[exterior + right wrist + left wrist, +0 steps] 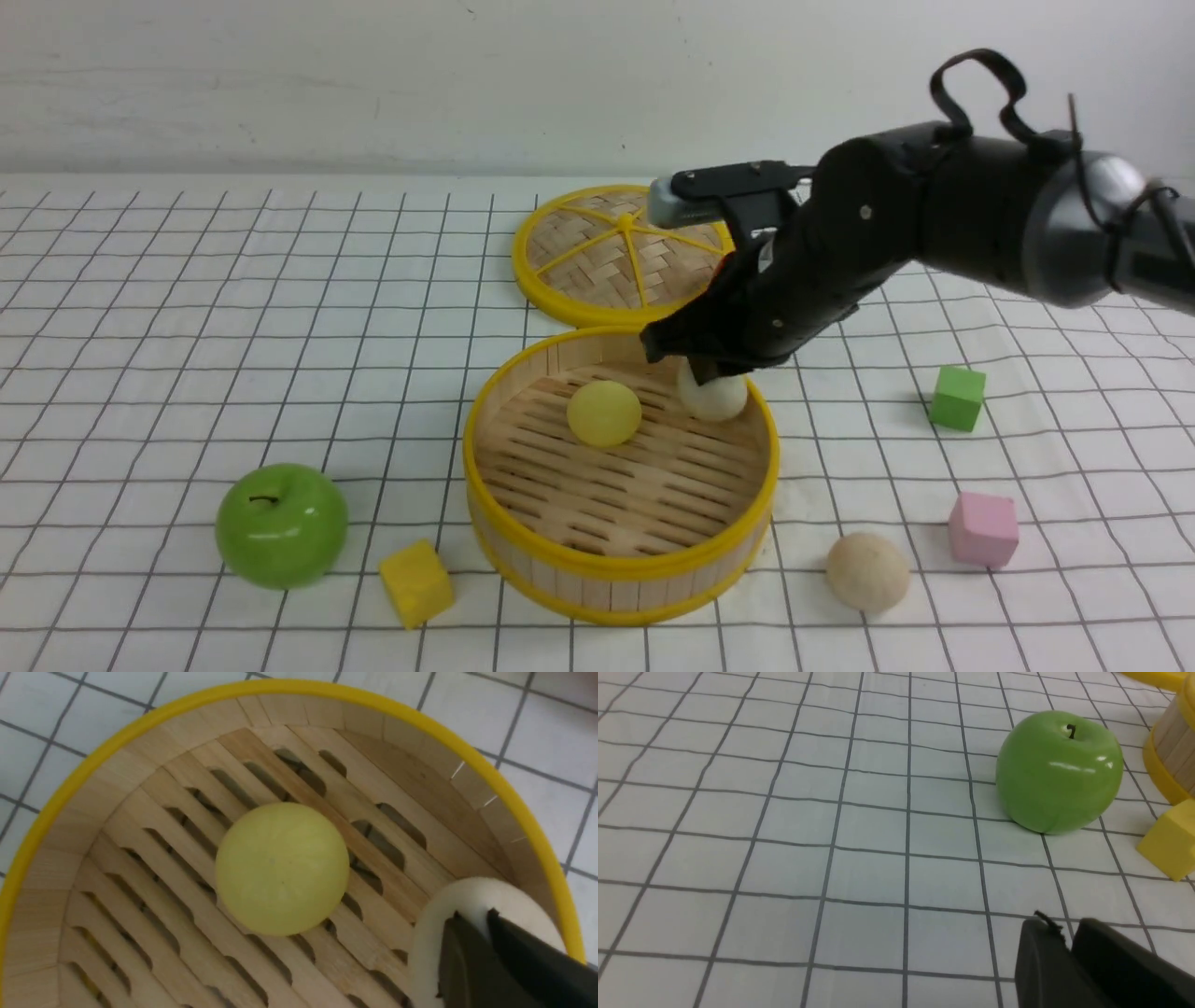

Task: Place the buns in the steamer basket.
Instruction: Use the right arm to put the steamed stuffed bun into the steamer, then use the right arm to grab a steamed stuffed bun

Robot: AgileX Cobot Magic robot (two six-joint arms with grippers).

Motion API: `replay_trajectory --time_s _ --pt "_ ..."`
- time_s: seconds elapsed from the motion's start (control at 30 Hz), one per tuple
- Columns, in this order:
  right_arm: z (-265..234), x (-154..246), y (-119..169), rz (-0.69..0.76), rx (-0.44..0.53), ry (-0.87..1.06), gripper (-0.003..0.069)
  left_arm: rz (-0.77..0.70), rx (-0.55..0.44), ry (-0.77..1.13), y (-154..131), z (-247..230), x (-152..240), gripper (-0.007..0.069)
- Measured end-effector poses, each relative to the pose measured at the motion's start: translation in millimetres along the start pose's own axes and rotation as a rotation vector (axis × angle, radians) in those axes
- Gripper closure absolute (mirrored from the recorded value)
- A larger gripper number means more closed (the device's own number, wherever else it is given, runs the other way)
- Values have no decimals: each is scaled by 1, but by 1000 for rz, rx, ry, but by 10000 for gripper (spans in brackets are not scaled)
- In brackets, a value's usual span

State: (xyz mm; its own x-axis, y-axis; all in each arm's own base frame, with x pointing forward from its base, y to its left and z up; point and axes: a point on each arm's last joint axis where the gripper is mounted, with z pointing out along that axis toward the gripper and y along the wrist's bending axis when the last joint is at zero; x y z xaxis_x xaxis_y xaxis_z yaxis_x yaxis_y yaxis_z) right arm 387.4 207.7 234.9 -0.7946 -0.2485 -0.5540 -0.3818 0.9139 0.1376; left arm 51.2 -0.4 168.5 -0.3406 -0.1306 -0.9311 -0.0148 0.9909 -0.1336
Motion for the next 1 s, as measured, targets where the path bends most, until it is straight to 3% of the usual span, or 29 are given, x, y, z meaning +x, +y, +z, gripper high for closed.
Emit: replay_trajectory --time_s 0.23,0.4,0.53,0.77,1.0 --pt "22 7 -3 14 10 39 523 0 0 0 0 0 0 533" --pt "12 6 0 37 -6 56 283 0 0 0 0 0 0 533" --pt "-26 -4 6 45 -33 67 152 0 0 0 0 0 0 529" --pt "-114 -4 9 7 5 80 109 0 0 0 0 0 0 524" --pt "-133 32 -11 71 91 135 108 0 0 0 0 0 0 523"
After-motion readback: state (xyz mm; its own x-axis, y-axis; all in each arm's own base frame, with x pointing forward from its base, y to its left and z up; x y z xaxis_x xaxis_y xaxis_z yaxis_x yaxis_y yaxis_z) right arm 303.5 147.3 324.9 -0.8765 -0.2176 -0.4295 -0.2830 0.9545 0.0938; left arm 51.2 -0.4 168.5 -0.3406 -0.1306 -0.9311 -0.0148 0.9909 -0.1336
